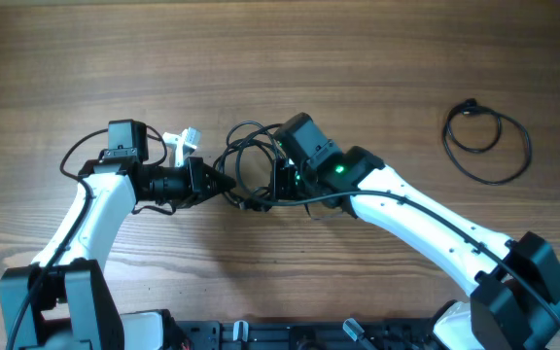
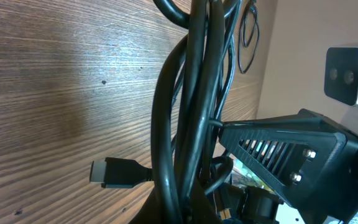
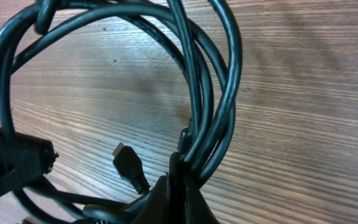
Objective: Untangle cables
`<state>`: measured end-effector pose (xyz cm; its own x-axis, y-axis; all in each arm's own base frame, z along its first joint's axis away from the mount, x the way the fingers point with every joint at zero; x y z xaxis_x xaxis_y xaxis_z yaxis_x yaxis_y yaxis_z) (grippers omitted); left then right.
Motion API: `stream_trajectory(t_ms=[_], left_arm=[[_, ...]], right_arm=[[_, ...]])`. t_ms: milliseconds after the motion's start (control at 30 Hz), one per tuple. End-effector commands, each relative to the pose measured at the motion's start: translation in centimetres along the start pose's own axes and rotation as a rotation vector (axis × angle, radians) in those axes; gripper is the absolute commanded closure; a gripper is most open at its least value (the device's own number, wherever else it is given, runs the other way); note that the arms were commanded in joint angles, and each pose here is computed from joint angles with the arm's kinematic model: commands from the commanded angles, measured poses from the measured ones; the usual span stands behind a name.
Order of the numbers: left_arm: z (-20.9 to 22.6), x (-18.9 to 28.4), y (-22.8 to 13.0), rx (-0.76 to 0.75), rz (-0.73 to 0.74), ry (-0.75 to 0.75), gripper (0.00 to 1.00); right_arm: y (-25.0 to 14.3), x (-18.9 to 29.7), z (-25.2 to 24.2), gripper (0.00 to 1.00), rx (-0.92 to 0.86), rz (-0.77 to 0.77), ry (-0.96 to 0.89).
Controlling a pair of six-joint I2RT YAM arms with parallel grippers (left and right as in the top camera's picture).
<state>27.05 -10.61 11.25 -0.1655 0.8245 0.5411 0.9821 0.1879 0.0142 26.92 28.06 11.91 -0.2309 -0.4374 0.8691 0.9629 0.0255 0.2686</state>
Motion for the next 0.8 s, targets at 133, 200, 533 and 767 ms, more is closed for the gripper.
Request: stream_trajectory(t_ms=[133, 200, 533, 767], left_arm=[[1.6, -0.1, 0.5, -0.014, -0.023, 0.097, 0.96], [2.9, 0.1, 0.9, 0.066, -0.055, 0.182, 0.96], [6.6, 1.3, 1.7, 0.28, -0.167, 0.425, 0.96], [6.7, 1.4, 1.7, 0.28, -0.171, 0.434, 0.96]], right_arm=[[2.2, 6.5, 0.8, 0.96, 0.069, -0.037, 0.214], [2.6, 9.7, 1.1, 0.96, 0.086, -0.061, 0.327], [3.0, 19.4, 1.3, 0.96, 0.135, -0.119, 0.72], [2.7, 15.7, -4.6, 0.96, 0.132, -0.145, 0.317]])
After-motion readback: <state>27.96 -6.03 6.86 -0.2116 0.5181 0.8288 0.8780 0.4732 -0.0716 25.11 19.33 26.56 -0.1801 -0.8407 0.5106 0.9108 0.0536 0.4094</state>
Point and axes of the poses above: each gripper's point midway between its finger pads, its own x axis back along the fingers, its own z axis along the line the jaws close on, y = z × x, the point moved 2 cm from there along x, back along the fingers, and after that the axes turned 3 degrees about x, right-handed, at the moved point
